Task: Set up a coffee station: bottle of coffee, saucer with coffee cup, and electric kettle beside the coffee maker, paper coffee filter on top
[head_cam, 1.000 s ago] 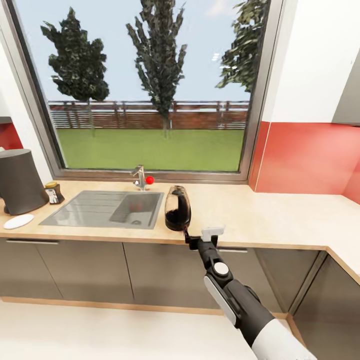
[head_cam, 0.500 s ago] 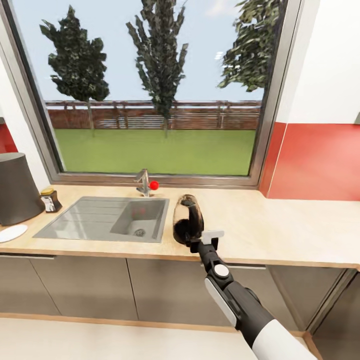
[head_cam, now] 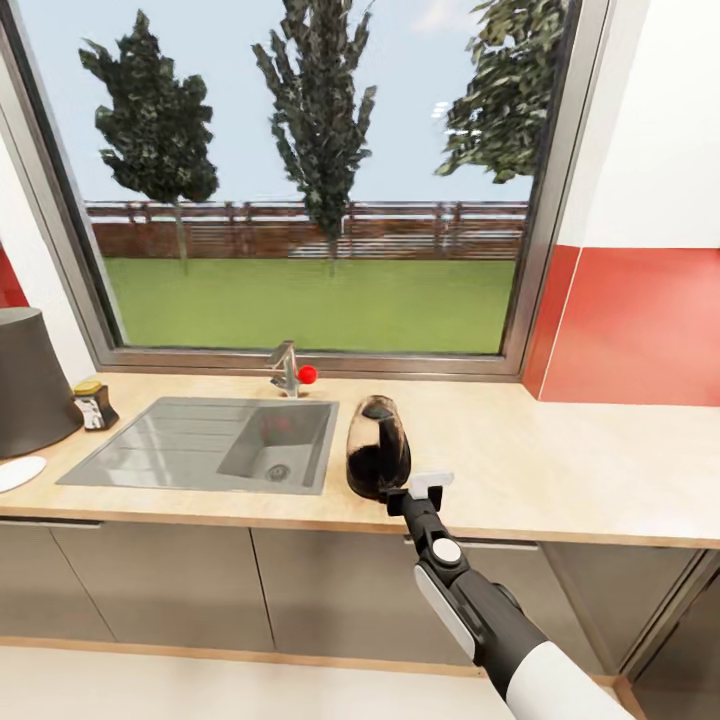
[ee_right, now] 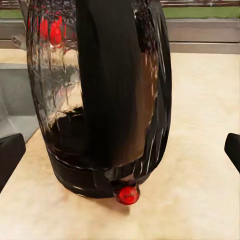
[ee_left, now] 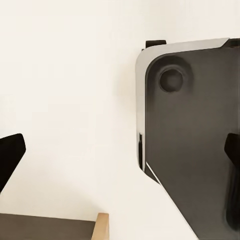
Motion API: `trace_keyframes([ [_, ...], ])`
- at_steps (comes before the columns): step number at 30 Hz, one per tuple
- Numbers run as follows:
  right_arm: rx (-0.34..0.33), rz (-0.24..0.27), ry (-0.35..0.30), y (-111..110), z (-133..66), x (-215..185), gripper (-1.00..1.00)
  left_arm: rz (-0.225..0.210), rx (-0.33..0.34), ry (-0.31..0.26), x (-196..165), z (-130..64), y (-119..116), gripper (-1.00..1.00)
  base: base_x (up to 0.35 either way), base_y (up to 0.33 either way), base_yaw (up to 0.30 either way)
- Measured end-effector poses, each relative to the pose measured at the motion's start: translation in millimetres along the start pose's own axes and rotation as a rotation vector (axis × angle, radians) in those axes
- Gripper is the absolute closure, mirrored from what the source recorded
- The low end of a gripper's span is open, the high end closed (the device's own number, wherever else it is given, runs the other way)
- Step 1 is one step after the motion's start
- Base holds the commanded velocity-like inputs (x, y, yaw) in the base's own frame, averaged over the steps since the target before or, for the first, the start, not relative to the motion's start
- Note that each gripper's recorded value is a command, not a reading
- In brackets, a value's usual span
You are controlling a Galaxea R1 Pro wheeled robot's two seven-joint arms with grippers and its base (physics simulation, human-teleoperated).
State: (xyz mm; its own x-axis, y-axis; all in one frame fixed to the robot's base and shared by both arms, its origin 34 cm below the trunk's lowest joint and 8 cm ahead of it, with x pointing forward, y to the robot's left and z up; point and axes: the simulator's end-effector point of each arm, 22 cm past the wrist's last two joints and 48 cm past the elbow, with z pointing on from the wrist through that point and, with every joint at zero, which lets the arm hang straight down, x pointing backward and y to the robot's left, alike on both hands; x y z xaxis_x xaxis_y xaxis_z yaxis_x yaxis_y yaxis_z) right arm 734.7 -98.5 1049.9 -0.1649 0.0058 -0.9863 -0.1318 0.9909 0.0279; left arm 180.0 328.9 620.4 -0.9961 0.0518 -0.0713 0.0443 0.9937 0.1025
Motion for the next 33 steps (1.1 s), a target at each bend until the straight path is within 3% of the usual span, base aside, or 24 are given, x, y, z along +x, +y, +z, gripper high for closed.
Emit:
trace_keyframes([
  [22, 0.000, 0.000, 0.000, -0.3, -0.2, -0.2, -1.00, 0.000, 0.000, 0.003, 1.6, -0.1, -0.1, -1.00, 0.116, 0.000, 0.000],
  [33, 0.000, 0.000, 0.000, 0.0, 0.1, -0.1, -1.00, 0.000, 0.002, 0.002, 1.1, 0.0, -1.3, -1.00, 0.017, 0.000, 0.000],
])
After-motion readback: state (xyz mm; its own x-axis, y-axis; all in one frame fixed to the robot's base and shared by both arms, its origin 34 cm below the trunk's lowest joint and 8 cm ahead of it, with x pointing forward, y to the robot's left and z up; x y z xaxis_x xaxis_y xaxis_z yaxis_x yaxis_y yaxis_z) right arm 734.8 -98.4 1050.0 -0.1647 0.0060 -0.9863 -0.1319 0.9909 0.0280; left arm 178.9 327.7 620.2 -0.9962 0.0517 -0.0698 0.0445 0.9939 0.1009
